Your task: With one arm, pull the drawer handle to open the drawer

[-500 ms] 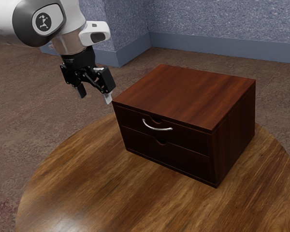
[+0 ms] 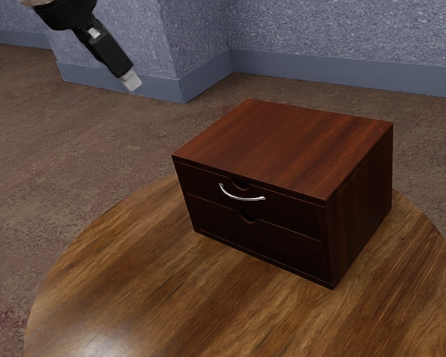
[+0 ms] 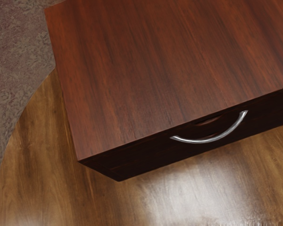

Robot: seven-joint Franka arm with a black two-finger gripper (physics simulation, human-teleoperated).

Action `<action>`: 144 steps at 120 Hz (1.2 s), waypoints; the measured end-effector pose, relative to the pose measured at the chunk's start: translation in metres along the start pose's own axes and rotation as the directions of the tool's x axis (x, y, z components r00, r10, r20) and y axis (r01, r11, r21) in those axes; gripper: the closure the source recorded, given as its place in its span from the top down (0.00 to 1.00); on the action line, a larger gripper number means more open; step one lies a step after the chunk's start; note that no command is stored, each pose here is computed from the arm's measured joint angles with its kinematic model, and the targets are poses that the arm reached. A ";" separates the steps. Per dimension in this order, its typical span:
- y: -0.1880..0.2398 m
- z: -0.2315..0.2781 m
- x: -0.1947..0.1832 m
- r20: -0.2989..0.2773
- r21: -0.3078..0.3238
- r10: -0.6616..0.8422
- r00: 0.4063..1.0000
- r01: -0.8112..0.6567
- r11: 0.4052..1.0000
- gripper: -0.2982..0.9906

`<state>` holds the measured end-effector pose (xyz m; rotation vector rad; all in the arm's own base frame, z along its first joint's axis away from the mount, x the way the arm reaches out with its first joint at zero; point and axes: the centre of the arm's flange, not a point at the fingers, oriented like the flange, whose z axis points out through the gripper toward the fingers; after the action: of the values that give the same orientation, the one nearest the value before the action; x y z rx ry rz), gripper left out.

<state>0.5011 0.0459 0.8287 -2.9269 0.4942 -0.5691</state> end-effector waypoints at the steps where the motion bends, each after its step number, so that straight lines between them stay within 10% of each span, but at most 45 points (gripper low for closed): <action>1: 0.003 -0.001 0.001 -0.003 -0.001 0.024 1.000 -0.024 1.000 0.77; 36: 0.102 -0.001 0.023 -0.064 -0.139 0.640 0.766 -0.642 0.754 0.77; 59: 0.074 0.061 0.028 -0.064 -0.172 0.748 0.661 -0.745 0.644 0.77; 102: 0.092 0.083 0.005 -0.192 -0.051 0.879 0.437 -0.899 0.436 0.77; 144: 0.064 0.137 -0.010 -0.200 -0.047 0.915 0.349 -0.937 0.347 0.75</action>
<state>0.5263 -0.0039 0.6873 -2.0752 2.1047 -0.5250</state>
